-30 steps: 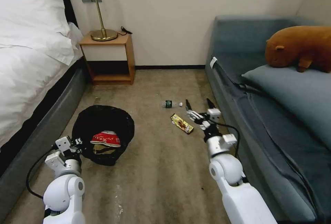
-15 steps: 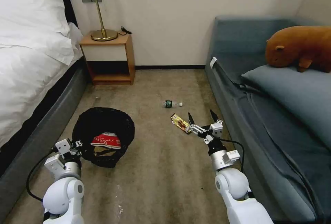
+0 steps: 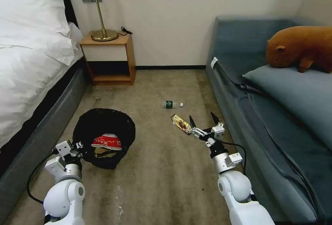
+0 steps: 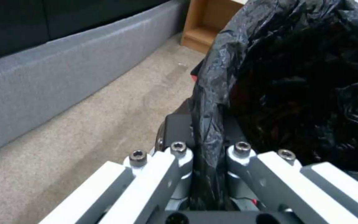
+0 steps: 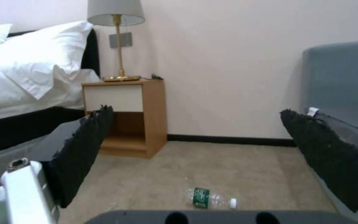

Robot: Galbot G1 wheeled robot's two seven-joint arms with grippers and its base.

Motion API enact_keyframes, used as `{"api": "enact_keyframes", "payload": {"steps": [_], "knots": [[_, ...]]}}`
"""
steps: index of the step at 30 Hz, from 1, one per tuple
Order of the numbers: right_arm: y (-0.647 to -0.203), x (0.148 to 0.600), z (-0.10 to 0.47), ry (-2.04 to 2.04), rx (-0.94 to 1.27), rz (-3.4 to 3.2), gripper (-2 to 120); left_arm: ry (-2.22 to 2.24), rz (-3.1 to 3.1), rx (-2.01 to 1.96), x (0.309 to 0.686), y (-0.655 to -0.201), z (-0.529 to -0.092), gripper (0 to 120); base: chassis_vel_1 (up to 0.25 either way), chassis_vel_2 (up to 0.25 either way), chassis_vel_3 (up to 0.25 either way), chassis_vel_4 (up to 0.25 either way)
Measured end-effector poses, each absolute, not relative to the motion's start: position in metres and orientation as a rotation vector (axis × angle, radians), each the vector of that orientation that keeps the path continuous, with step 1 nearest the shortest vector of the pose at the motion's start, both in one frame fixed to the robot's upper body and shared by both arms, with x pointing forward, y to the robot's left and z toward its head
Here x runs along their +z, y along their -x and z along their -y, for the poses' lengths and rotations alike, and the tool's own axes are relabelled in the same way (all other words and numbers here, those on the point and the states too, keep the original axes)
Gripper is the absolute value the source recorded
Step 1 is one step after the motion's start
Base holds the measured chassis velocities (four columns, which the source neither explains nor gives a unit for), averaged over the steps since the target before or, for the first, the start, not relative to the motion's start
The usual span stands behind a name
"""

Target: Pick up the trash bin, then pick up the garbage on the floor and place it into the trash bin.

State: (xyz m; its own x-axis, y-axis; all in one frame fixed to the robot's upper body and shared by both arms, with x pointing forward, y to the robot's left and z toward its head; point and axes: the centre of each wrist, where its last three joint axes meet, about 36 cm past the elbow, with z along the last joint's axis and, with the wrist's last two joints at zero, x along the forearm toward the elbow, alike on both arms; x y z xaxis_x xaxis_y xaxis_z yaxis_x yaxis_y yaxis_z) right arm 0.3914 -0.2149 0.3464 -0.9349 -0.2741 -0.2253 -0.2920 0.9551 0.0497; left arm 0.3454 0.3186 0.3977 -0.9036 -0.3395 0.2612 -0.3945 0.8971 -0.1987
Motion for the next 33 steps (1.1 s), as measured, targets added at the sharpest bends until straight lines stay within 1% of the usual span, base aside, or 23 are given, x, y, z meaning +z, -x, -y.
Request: {"api": "enact_keyframes", "payload": {"steps": [8, 22, 28, 33], "knots": [[-0.3917, 0.3438, 0.2180, 0.411, 0.119, -2.891, 100, -0.556, 2.846, 0.370, 0.3982, -0.3468, -0.3172, 4, -0.008, 0.005, 0.001, -0.005], [-0.3933, 0.3413, 0.2183, 0.404, 0.124, -2.885, 100, -0.556, 2.847, 0.368, 0.3971, -0.3478, -0.3175, 4, -0.117, 0.122, 0.114, -0.113], [-0.3935, 0.3398, 0.2182, 0.405, 0.125, -2.885, 100, -0.557, 2.845, 0.367, 0.3965, -0.3475, -0.3171, 4, -0.067, 0.091, 0.077, -0.052], [-0.3933, 0.3395, 0.2181, 0.412, 0.125, -2.882, 100, -0.560, 2.841, 0.366, 0.3948, -0.3466, -0.3167, 4, -0.009, 0.011, 0.009, -0.005]]}}
